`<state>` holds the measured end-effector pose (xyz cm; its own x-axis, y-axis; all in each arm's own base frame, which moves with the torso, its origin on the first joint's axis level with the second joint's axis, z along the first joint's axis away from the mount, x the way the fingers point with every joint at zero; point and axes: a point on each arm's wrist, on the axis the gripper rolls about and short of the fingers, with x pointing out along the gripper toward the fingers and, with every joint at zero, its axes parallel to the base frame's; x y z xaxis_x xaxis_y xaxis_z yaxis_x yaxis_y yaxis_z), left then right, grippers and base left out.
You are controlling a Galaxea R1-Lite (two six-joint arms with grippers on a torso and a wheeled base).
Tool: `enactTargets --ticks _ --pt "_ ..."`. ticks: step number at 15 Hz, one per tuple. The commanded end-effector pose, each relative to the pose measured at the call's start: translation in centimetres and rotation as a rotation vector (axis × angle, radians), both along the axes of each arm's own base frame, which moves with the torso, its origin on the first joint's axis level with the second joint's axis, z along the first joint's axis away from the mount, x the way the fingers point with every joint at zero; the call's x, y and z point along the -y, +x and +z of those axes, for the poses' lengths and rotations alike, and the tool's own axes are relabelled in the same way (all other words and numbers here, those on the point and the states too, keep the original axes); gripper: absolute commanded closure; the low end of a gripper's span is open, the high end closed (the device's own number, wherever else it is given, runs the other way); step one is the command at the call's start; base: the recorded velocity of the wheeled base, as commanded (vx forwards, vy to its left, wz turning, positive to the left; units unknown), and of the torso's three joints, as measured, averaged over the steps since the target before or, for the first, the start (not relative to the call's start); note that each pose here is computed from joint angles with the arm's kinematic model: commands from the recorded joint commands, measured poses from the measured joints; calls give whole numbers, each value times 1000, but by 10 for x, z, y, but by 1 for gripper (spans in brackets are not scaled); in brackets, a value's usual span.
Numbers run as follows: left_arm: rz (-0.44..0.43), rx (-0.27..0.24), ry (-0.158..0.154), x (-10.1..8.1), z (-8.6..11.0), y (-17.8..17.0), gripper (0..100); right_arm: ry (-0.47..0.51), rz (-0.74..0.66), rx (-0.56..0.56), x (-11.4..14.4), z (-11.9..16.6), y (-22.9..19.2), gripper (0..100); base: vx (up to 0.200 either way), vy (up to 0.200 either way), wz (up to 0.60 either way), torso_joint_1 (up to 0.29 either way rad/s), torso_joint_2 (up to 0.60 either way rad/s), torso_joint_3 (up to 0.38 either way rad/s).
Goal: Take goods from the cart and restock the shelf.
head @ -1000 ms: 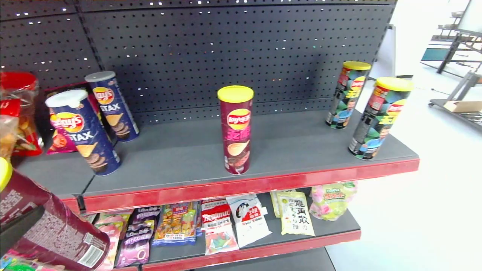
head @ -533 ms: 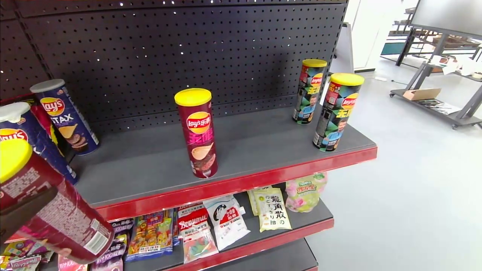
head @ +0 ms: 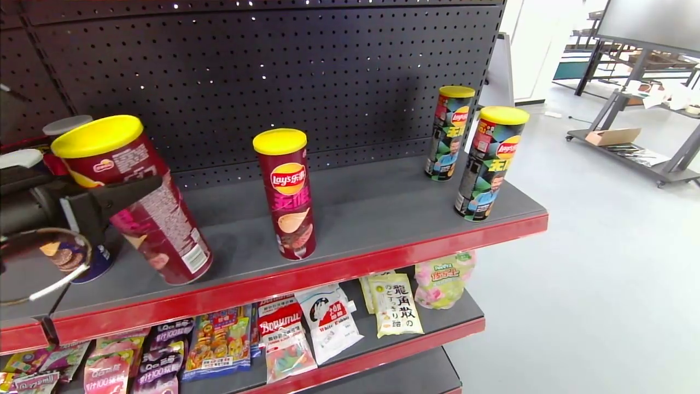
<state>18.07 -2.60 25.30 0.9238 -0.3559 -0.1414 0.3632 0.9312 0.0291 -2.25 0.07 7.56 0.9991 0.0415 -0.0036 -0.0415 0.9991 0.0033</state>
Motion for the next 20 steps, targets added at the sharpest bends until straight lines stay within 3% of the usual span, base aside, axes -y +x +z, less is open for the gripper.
enactTargets --ticks 1,4,7,10,20 --pt "-12 -45 4 6 -5 53 100 0 1 2 0 0 0 0 0 0 0 0 0 0" --pt "-22 -38 8 11 -2 89 100 0 0 1 0 0 0 0 0 0 0 0 0 0" --pt "-34 -16 38 15 -12 129 100 0 0 1 0 0 0 0 0 0 0 0 0 0" --pt "-137 -13 40 27 -21 163 100 0 0 1 0 0 0 0 0 0 0 0 0 0" --pt "-201 26 39 58 -31 212 100 0 0 1 0 0 0 0 0 0 0 0 0 0"
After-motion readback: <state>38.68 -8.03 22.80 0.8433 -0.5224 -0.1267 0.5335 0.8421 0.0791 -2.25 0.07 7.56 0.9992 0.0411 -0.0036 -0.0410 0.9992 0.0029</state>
